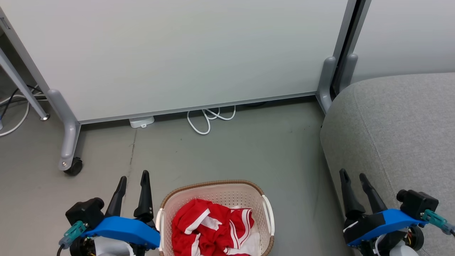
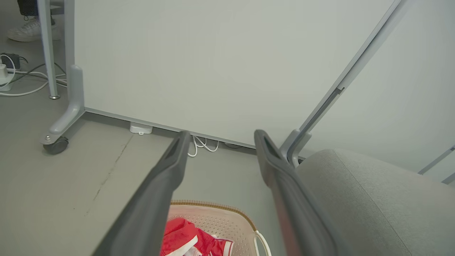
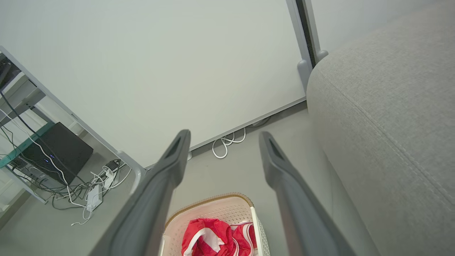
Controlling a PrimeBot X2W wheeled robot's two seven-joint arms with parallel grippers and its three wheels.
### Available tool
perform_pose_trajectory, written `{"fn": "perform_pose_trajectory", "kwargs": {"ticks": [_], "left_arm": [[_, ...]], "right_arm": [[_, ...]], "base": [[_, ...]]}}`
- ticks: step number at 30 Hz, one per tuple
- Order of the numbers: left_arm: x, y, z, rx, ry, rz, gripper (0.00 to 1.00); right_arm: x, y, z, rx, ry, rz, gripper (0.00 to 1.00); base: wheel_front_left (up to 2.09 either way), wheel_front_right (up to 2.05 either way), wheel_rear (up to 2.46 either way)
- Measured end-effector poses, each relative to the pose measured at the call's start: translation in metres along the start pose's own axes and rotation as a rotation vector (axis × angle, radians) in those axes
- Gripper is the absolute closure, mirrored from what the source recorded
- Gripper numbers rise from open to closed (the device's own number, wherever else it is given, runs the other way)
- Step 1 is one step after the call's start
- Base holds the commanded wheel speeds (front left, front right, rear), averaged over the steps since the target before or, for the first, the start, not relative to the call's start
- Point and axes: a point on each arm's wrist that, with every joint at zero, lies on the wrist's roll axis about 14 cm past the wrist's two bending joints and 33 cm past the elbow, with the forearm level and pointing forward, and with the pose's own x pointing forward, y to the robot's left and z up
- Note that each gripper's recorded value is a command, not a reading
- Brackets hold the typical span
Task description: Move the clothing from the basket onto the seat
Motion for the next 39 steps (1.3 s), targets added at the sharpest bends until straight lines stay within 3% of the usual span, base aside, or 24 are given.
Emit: {"fn": "perform_pose_trajectory", "kwargs": {"ticks": [39], "left_arm": [[0.000, -0.010, -0.006, 0.294, -0.015, -0.077, 0.00]], "right_arm": [[0.002, 0.016, 0.003, -0.383, -0.023, 0.082, 0.00]], "base": [[0.00, 0.00, 0.00]]}}
